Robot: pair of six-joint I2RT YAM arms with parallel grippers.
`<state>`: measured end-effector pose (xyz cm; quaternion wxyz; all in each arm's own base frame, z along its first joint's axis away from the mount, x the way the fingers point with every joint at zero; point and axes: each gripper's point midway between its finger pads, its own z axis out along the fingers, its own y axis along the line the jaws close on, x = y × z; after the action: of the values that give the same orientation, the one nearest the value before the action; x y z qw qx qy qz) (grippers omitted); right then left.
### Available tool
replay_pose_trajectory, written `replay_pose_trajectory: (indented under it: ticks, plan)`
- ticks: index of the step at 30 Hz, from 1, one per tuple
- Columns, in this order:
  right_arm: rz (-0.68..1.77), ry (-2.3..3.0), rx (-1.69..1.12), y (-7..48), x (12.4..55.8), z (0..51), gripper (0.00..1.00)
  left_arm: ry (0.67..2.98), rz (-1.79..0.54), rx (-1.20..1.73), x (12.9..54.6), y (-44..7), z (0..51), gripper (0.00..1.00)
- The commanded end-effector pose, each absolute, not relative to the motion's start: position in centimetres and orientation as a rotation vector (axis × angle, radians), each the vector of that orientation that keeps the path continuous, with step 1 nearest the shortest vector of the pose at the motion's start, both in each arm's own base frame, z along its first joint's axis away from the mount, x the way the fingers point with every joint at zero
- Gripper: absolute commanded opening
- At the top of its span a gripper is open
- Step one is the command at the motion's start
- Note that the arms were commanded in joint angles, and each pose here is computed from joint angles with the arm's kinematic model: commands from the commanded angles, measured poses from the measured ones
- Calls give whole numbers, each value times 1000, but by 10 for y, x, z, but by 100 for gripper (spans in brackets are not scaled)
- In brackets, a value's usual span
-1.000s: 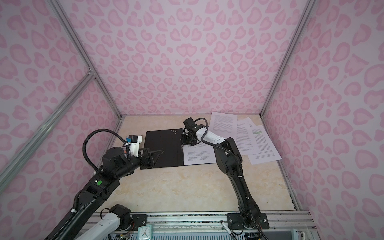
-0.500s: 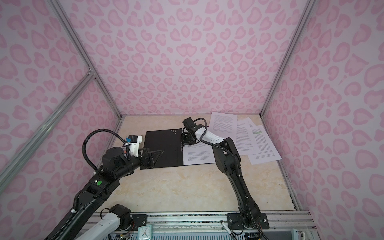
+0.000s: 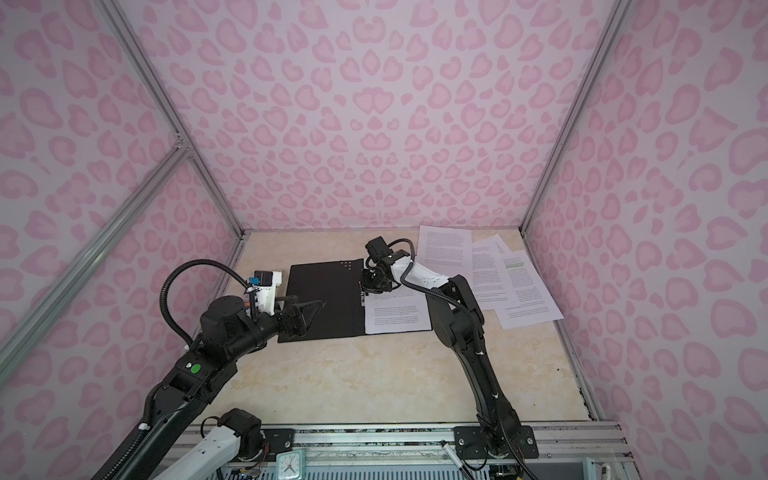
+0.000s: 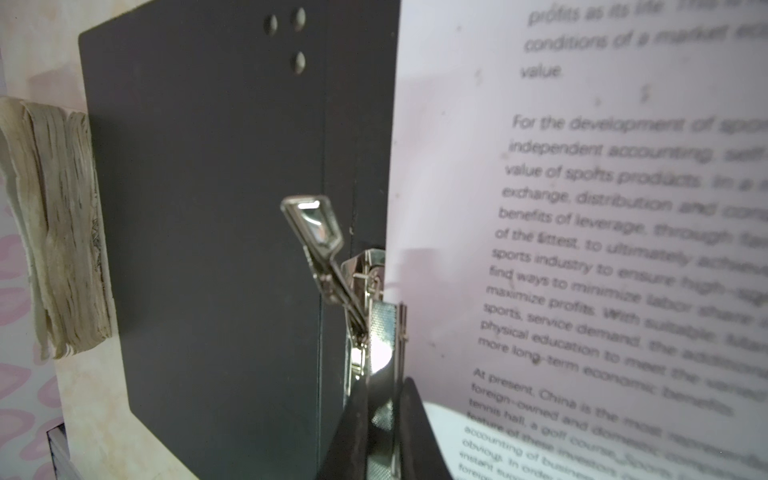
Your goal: Put the files into the folder
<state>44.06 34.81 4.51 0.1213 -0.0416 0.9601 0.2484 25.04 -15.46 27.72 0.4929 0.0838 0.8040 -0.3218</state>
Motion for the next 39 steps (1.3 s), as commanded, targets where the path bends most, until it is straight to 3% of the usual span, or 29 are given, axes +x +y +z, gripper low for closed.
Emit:
replay_pose_trajectory:
  ticks: [1,14,22,34,39]
  plan:
    - [824,2744,-84,351,443,62,12,1923,-788,208,251,-155,282,97]
    - [928,2704,-11,330,403,82,12,1914,-795,208,249,-155,284,97]
    - [935,2759,26,324,357,54,11,1919,-797,205,250,-156,283,97]
    - [979,2791,-22,356,316,38,11,1937,-807,204,251,-158,278,97]
    - [973,2793,-32,365,310,36,20,1940,-802,202,252,-157,277,97]
